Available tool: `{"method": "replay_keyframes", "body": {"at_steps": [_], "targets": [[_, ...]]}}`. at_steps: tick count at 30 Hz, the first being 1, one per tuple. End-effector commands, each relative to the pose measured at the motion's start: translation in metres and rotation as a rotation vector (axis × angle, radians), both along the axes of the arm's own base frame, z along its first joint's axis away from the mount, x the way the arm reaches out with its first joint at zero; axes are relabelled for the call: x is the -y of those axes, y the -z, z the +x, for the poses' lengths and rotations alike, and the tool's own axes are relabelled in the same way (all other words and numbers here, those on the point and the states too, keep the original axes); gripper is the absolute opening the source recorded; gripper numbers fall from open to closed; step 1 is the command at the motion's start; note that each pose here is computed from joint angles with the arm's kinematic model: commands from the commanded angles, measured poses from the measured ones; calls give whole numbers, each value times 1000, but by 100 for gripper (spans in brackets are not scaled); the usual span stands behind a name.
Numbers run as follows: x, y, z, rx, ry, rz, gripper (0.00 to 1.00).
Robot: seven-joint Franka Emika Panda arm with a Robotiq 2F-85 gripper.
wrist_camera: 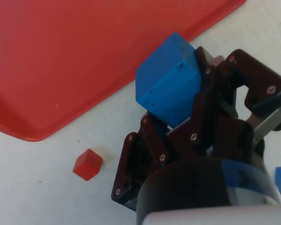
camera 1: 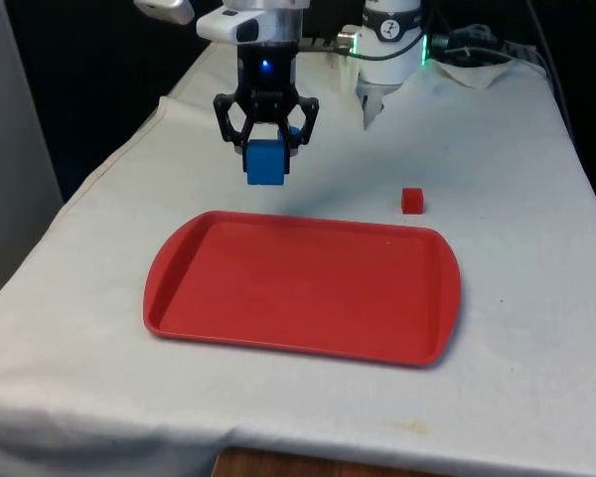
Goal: Pick up the largest block and place it onto the tray.
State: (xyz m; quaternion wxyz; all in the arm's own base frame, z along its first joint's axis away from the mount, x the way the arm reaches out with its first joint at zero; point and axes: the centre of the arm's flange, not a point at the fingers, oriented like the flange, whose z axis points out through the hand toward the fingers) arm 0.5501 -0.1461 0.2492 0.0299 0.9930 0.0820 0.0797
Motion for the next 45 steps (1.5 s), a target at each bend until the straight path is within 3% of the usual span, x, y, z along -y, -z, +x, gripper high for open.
{"method": "replay_keyframes", "body": {"at_steps": [1,17,18,33,45], "targets": [[-2,0,5,-4,3,-3,0],[-31,-9,57,20,-16,-3,0],[-28,-11,53,23,-16,-5,0],[-50,6,108,20,-42,-27,0],[-53,37,117,-6,-46,-33,0]]}}
